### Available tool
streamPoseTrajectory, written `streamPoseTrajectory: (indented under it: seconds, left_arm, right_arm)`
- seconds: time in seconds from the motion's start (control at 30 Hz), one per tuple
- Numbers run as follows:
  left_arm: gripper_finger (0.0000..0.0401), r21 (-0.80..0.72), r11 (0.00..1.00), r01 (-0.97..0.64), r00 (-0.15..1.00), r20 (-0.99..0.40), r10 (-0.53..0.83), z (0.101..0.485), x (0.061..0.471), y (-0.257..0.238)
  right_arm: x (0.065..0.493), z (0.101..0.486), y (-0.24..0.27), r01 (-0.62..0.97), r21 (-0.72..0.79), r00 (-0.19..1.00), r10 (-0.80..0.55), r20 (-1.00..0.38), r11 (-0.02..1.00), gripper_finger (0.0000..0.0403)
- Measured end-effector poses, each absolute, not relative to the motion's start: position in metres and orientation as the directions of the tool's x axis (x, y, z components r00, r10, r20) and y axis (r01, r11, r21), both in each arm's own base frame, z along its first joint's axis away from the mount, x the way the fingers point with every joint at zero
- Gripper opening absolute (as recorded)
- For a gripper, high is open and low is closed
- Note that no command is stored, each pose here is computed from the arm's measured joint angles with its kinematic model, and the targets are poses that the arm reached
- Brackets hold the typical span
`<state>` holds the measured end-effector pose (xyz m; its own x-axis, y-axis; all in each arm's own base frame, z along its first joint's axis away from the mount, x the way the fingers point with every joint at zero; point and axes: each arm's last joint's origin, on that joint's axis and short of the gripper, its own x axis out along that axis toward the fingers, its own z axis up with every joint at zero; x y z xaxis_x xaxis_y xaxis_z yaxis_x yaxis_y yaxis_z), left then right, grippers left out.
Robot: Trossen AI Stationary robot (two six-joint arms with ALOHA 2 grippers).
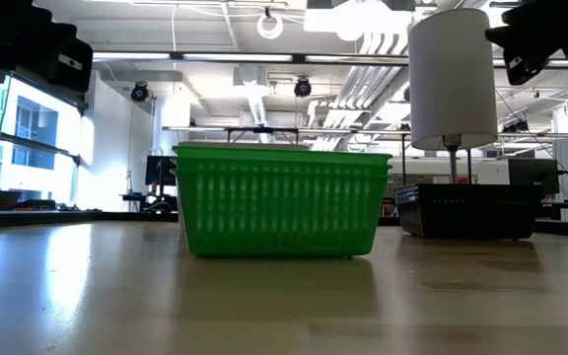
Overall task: Stack baskets by color
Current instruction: Return to Home Position
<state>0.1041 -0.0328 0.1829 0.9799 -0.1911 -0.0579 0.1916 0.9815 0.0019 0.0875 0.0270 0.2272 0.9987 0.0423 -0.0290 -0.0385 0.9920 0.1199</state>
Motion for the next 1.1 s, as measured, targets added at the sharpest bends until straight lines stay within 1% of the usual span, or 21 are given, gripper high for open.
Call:
streamPoseTrajectory:
  seconds: [0.17,0.23,0.47,0.6,0.7,0.8,0.93,1.0,1.1]
  left_arm:
    - [0.009,0.0,0.985,0.175,0.982,-0.065,-0.175,0.182,0.101,-0.031]
    - [0.009,-0.002,0.985,0.175,0.983,-0.06,-0.175,0.182,0.101,-0.031]
    - [0.009,0.002,0.985,0.171,0.981,-0.094,-0.17,0.179,0.1,-0.031]
    - [0.009,0.004,0.991,0.133,0.985,-0.114,-0.132,0.177,0.1,-0.03]
    - [0.009,0.006,0.994,0.109,0.987,-0.119,-0.108,0.176,0.1,-0.029]
    - [0.009,0.01,0.997,0.083,0.989,-0.121,-0.081,0.176,0.1,-0.028]
    - [0.009,0.019,0.999,0.037,0.986,-0.166,-0.033,0.172,0.1,-0.027]
    - [0.009,0.004,1.0,0.03,0.983,-0.179,-0.029,0.17,0.1,-0.026]
    - [0.009,-0.006,0.999,0.044,0.981,-0.19,-0.045,0.169,0.099,-0.027]
  right_arm:
    - [0.079,0.212,0.024,-0.063,0.141,0.997,0.056,0.051,0.988,0.0108]
    - [0.081,0.206,0.025,-0.063,0.139,0.997,0.056,0.061,0.988,0.0108]
    - [0.087,0.188,0.028,-0.079,0.135,0.996,0.074,0.041,0.988,0.0108]
    - [0.089,0.175,0.029,-0.072,0.152,0.997,0.072,0.006,0.986,0.0108]
    - [0.09,0.174,0.029,-0.071,0.156,0.997,0.071,0.005,0.985,0.0108]
    - [0.09,0.174,0.029,-0.069,0.13,0.998,0.07,0.001,0.989,0.0108]
    - [0.09,0.174,0.028,-0.053,0.142,0.999,0.053,-0.002,0.988,0.0108]
    - [0.09,0.174,0.028,-0.052,0.178,0.999,0.054,-0.002,0.983,0.0108]
    - [0.09,0.174,0.028,-0.052,0.174,0.999,0.053,-0.003,0.983,0.0108]
